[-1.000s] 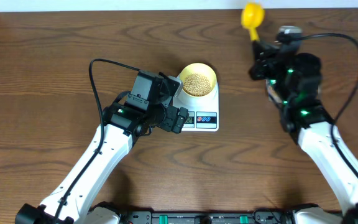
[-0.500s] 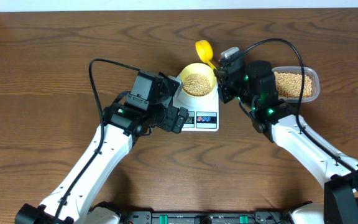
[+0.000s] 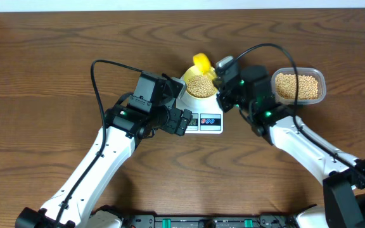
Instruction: Scoop item into bowl and weigh 50g on scale
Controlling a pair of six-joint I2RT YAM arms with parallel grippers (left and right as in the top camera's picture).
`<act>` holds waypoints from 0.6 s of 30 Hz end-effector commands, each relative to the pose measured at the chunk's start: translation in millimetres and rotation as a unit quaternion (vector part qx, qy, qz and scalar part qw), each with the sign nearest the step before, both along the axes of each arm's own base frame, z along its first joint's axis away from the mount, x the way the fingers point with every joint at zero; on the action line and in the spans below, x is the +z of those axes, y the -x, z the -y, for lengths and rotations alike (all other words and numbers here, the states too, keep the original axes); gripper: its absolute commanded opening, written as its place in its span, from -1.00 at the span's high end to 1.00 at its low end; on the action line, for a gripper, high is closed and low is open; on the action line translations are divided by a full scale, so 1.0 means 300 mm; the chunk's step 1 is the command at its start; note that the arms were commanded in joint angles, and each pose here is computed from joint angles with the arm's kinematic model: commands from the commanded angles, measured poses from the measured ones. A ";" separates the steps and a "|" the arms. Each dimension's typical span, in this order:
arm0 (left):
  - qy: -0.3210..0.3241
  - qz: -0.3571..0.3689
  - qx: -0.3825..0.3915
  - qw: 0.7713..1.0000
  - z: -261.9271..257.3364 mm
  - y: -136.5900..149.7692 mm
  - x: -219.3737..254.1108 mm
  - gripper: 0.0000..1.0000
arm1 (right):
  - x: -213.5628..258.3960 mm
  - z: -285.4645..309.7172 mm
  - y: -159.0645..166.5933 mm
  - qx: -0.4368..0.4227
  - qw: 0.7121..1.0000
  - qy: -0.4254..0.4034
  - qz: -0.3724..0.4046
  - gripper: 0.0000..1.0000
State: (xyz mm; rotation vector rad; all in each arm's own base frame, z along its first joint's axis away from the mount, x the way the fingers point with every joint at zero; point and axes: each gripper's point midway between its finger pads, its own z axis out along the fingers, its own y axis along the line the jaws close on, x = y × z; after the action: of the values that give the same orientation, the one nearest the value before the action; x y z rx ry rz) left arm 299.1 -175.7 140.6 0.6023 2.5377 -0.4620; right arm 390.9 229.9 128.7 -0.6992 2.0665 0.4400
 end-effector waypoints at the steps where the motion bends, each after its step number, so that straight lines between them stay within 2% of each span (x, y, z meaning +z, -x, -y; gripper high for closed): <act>1: 0.008 0.009 -0.005 1.000 0.008 -0.002 0.027 -0.80 | -0.019 -0.028 0.029 0.033 0.999 0.026 0.003 0.98; 18: 0.008 0.009 -0.006 1.000 0.009 -0.002 0.027 -0.80 | -0.069 -0.004 0.029 0.025 0.998 0.062 -0.004 0.98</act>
State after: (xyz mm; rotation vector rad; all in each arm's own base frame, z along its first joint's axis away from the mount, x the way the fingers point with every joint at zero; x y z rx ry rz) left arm 299.1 -175.7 140.6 0.6023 2.5377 -0.4620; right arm 383.6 229.5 113.8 -0.8009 2.0878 0.3611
